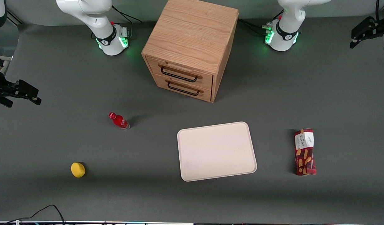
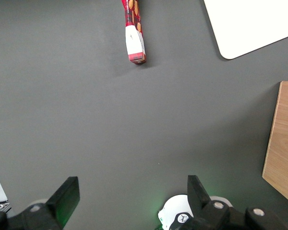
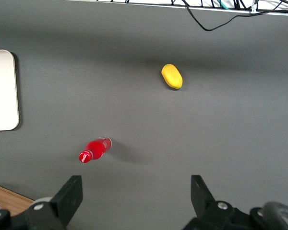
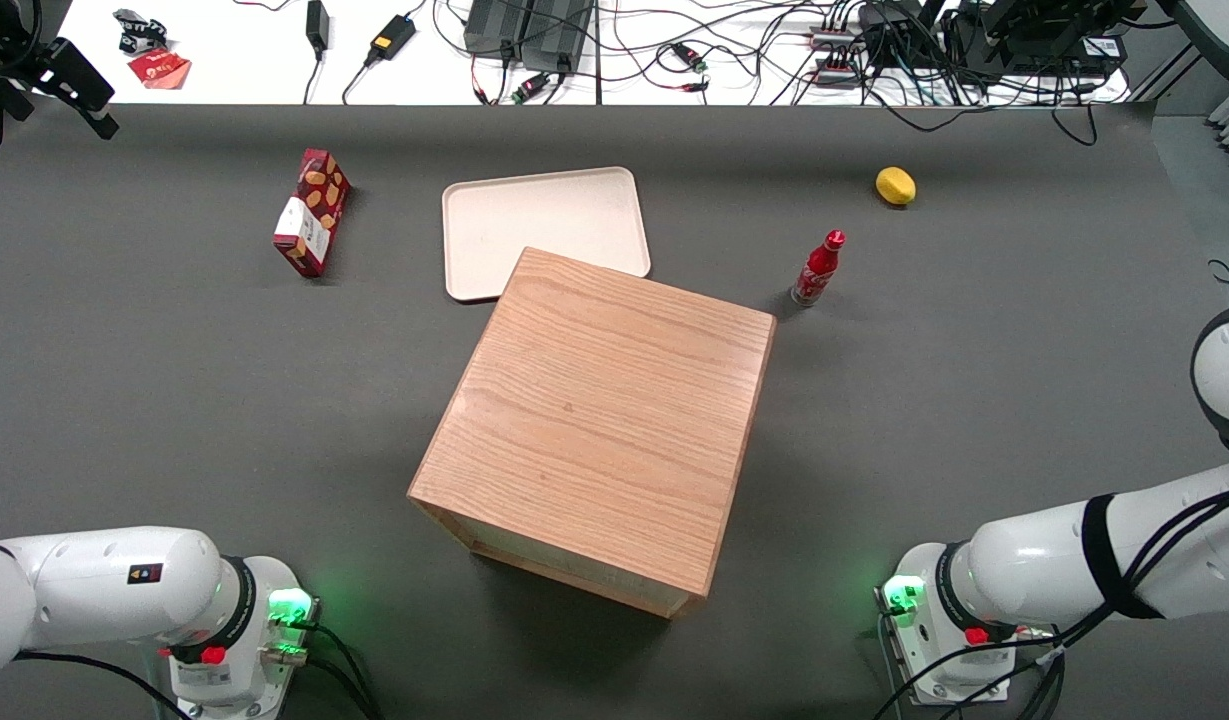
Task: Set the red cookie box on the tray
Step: 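Move the left gripper down toward the red shortbread box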
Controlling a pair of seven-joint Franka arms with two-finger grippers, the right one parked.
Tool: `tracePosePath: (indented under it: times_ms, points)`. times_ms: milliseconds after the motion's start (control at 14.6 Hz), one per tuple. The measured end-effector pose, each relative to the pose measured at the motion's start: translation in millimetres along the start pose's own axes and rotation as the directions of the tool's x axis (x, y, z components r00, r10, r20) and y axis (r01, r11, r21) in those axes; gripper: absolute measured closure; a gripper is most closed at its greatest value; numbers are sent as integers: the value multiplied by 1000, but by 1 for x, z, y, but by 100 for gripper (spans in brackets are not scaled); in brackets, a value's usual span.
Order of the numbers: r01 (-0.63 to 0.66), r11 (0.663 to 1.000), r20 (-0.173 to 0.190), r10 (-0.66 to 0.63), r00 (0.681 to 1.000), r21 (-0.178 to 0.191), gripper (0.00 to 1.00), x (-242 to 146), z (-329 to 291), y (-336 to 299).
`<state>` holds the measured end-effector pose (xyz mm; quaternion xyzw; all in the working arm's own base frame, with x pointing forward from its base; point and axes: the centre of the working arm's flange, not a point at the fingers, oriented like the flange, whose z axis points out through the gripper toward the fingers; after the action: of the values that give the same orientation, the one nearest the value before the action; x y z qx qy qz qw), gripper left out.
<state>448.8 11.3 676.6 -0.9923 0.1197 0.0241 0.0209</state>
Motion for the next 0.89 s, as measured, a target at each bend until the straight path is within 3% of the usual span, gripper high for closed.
tracePosePath:
  times_ms: [548, 685, 890]
  points:
    - [-7, 1000, -1, 7, 1000, -8, 0, 9, 7, -4]
    - [-12, 1000, -8, 12, 1000, -11, 0, 40, 30, -11]
    - [-24, 999, -1, 24, 1000, -24, 0, 120, 101, -28]
